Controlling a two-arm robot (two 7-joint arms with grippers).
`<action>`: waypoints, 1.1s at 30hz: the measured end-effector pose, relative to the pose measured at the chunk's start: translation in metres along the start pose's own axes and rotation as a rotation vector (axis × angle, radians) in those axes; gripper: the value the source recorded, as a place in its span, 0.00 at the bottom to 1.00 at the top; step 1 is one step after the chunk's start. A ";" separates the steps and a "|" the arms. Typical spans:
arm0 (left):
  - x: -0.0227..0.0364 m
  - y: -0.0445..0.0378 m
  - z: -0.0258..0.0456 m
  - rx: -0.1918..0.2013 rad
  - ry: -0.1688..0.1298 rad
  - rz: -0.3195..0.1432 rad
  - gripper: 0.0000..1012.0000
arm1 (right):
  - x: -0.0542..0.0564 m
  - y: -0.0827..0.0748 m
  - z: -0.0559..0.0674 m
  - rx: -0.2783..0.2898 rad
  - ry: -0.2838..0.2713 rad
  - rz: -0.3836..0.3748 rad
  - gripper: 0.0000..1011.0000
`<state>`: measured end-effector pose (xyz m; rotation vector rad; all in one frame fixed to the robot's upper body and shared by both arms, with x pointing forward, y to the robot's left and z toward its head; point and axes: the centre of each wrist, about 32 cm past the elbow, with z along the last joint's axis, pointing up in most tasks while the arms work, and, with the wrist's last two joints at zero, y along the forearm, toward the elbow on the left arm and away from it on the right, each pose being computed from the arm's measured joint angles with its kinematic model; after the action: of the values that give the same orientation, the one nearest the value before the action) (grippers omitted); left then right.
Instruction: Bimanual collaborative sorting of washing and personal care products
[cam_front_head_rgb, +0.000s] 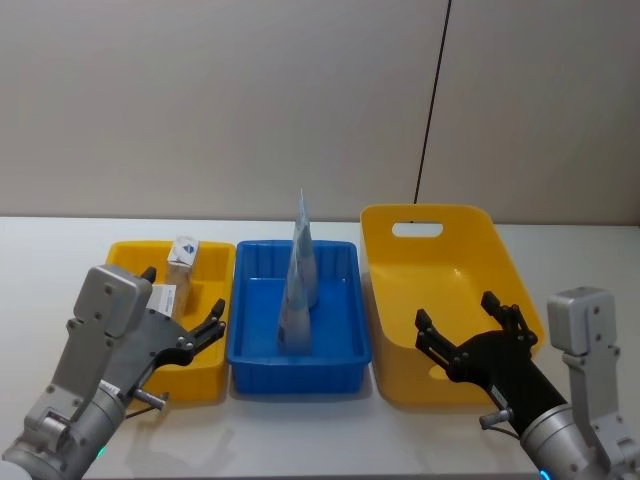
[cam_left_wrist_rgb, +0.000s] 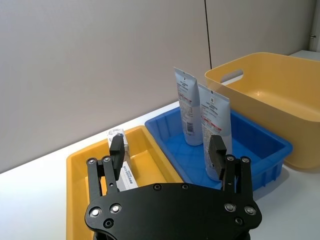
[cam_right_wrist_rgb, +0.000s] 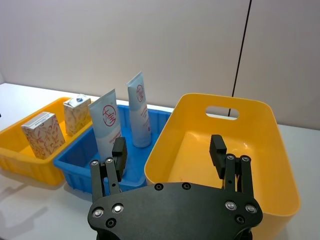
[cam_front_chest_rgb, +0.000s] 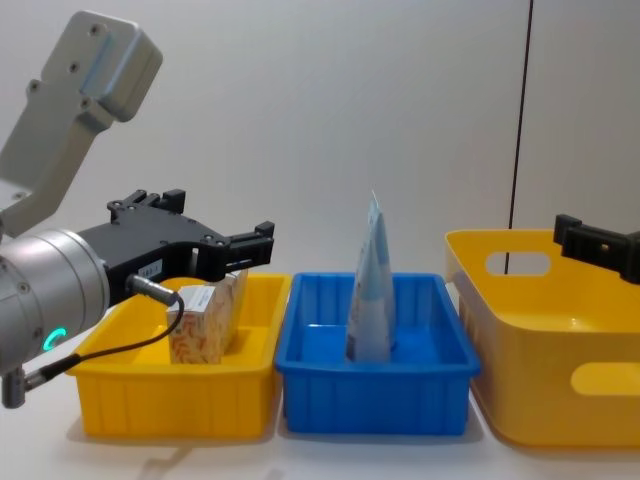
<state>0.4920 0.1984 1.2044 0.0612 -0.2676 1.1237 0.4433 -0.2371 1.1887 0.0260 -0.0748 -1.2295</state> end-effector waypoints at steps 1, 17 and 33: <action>0.0000 0.0000 0.0000 0.000 0.000 0.000 0.99 | 0.000 0.000 0.000 0.000 0.000 0.000 0.99; 0.0000 0.0000 0.0000 0.000 0.000 0.000 0.99 | 0.000 0.000 0.000 0.000 0.000 0.000 0.99; -0.0048 -0.0098 -0.0122 0.027 0.013 -0.016 0.99 | 0.000 0.000 0.000 0.000 0.000 0.000 0.99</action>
<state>0.5010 0.1922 1.1923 0.0793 -0.2398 1.1110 0.4433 -0.2371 1.1887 0.0260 -0.0748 -1.2295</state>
